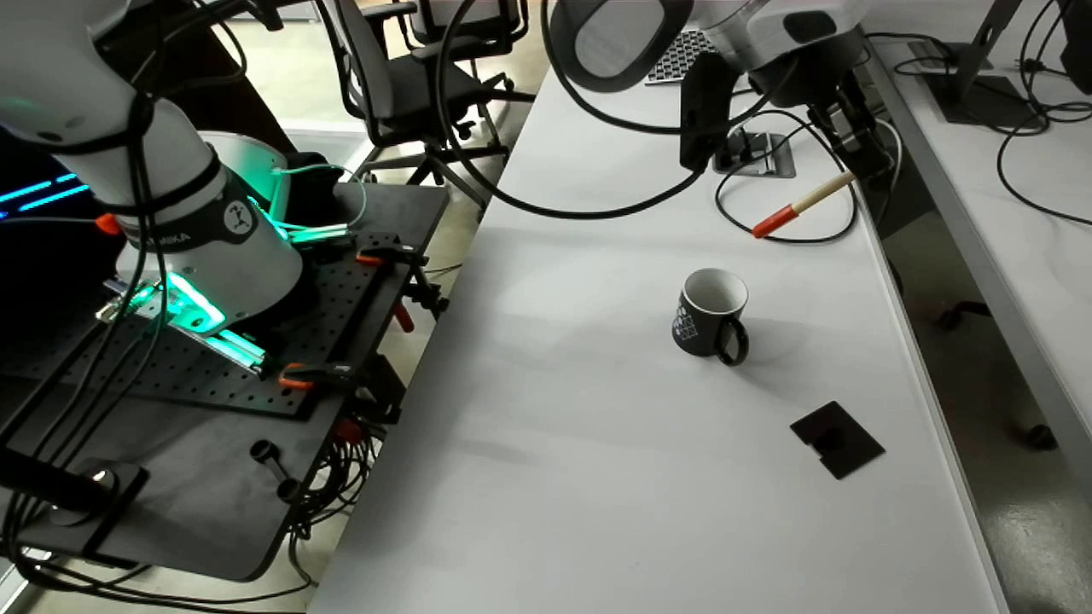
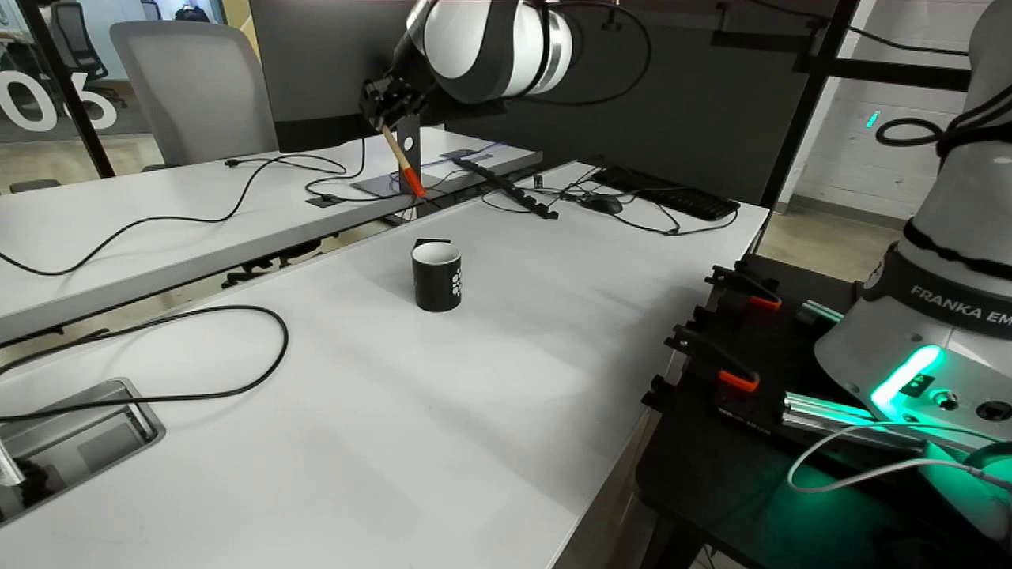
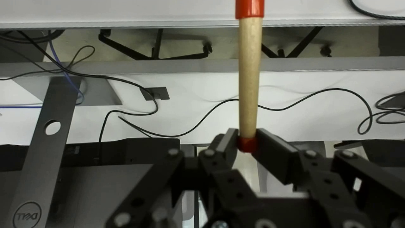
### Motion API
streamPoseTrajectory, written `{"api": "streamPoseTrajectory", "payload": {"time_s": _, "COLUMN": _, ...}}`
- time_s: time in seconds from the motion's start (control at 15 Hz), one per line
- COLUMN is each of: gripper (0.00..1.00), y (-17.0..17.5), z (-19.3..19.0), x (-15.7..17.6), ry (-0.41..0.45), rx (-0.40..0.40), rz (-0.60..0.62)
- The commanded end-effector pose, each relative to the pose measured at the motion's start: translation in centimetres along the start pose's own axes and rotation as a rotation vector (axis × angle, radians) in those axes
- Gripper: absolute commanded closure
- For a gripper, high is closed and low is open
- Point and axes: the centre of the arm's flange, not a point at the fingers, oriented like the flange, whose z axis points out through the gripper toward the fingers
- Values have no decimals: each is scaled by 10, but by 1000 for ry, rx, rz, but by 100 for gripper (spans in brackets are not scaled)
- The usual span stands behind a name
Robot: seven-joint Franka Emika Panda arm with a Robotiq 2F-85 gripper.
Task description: Put the pen in the cup
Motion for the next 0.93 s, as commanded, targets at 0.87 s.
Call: {"api": "streamPoseTrajectory", "payload": {"time_s": 0.87, "gripper": 95, "y": -8, "z": 3, "x": -8, "ry": 26, "rx": 0, "rz": 28}}
